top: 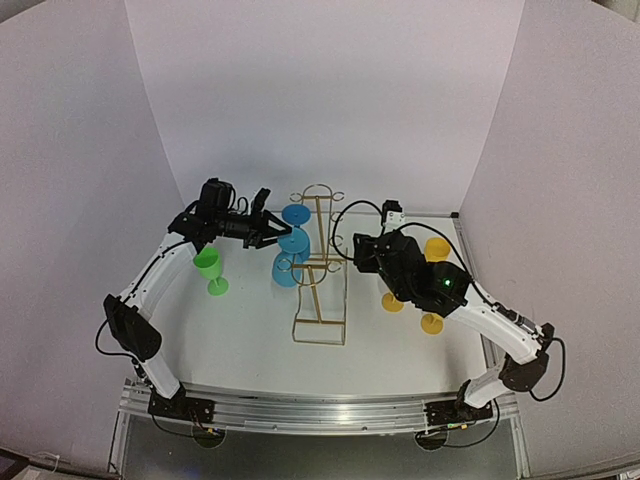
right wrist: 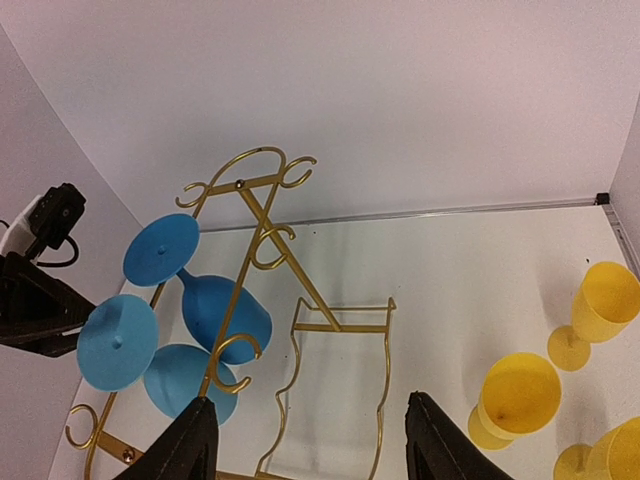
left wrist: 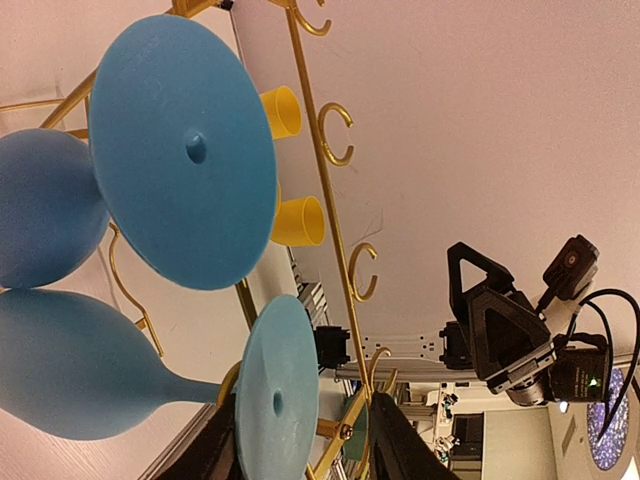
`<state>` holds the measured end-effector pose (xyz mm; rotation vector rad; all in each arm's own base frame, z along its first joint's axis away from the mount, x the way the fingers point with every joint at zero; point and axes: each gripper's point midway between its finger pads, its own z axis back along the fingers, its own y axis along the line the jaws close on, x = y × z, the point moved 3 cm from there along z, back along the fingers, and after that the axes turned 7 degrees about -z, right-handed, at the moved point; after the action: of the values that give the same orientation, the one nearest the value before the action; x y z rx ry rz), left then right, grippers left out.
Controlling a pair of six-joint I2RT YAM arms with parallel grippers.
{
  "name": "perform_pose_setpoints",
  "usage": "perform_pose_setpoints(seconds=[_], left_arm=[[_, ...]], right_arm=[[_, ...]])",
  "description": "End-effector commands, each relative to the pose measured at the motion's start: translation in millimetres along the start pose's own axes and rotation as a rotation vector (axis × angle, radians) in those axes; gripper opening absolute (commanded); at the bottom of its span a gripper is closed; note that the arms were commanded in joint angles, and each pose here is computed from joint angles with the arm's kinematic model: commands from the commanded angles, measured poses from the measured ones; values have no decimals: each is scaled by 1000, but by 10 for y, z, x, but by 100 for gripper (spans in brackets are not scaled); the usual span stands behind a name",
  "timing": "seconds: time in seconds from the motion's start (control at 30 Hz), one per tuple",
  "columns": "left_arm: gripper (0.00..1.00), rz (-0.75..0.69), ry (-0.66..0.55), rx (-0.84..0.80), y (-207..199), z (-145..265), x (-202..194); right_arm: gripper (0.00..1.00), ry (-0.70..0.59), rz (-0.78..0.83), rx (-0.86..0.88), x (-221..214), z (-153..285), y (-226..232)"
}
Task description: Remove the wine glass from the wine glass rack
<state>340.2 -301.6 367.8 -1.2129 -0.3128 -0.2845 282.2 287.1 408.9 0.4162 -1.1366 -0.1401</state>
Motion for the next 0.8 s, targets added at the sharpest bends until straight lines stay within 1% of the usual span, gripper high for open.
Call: perform_pose_setpoints(seconds=[0.0, 0.23, 0.53, 0.77], left_arm=[[43, 114, 50, 104, 330, -70, -144], [51, 67, 34, 132, 293, -85, -73], [53, 79, 61, 177, 417, -142, -136], [60, 81, 81, 202, 493, -154, -178]], right_arm=[[59, -17, -5, 21, 103, 13, 87], [59, -15, 8, 29, 109, -10, 135], [59, -17, 13, 33, 125, -9, 153], [59, -17, 19, 37, 135, -9, 163]])
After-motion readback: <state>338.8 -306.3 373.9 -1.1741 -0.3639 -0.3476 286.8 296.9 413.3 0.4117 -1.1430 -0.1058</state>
